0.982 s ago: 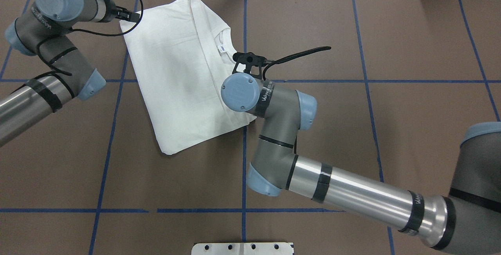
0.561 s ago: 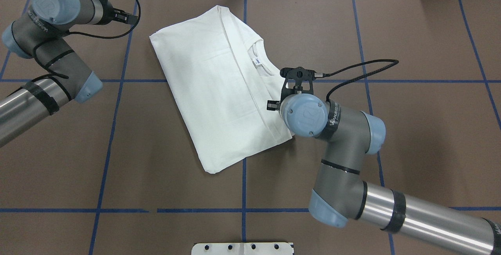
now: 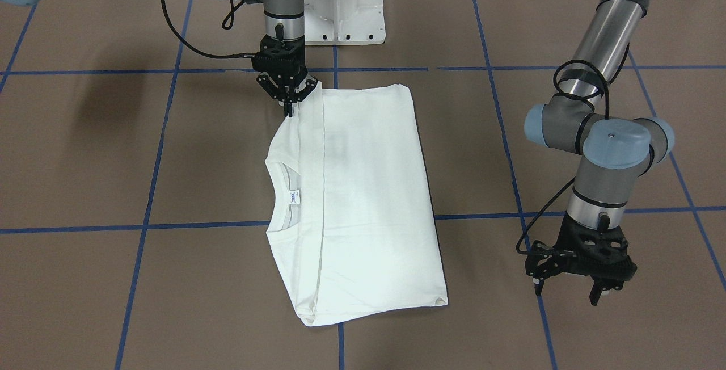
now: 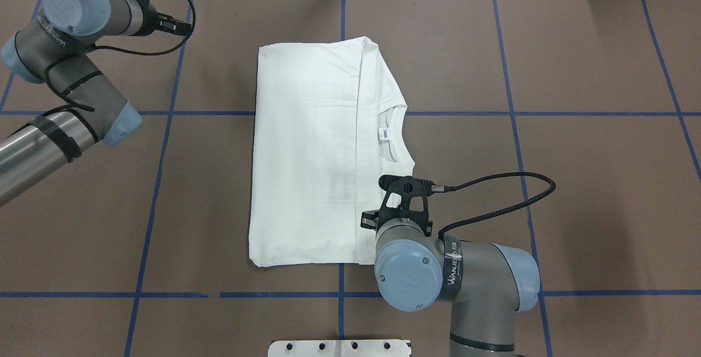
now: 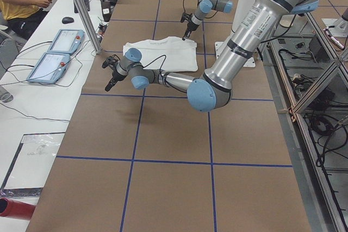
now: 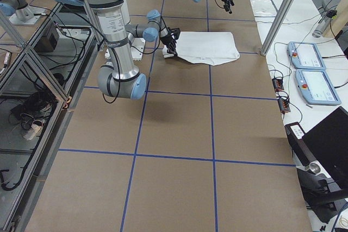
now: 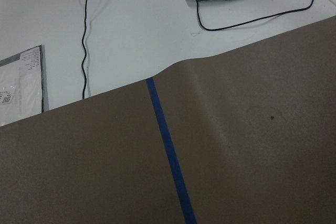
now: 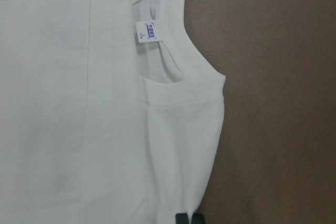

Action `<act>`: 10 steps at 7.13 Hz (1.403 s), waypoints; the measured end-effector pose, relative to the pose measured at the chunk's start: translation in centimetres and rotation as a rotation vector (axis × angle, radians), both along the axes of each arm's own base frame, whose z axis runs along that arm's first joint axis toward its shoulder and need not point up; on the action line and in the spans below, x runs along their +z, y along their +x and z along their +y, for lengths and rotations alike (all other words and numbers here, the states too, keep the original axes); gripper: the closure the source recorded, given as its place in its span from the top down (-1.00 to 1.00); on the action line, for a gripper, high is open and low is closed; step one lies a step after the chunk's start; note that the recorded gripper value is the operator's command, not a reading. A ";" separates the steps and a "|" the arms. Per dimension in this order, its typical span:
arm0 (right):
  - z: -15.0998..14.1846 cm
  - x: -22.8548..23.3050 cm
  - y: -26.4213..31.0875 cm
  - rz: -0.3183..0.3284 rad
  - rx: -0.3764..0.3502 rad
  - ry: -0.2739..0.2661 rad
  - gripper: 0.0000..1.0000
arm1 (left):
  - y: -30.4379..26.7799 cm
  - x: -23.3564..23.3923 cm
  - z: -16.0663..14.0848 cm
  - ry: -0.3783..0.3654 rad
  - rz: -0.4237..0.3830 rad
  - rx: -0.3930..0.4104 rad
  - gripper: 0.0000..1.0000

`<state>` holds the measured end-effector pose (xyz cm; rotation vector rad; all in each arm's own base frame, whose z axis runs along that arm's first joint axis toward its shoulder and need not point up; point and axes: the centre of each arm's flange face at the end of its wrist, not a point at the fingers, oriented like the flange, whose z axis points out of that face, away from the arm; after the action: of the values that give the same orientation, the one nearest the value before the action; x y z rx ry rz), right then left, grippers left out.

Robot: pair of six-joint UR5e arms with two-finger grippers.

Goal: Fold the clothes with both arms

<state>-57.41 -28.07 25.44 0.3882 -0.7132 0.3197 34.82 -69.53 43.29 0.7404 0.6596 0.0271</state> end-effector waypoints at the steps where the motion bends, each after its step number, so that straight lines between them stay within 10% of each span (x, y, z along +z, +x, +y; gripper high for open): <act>1: 0.6 -0.2 -0.1 0.002 -0.004 0.003 1.00 | 0.0 -0.1 0.0 0.001 0.002 0.000 1.00; 4: -4.0 -3.6 1.6 0.001 -0.028 0.030 1.00 | 0.0 -0.6 0.1 0.008 0.007 0.001 1.00; 10: -18.4 -7.2 -7.0 0.204 -0.092 -0.107 1.00 | 0.3 -0.9 0.5 0.009 0.018 0.017 1.00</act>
<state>-64.41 -46.43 18.28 0.2803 -0.5101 0.2261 35.07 -69.01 42.43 0.7441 0.6831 0.0390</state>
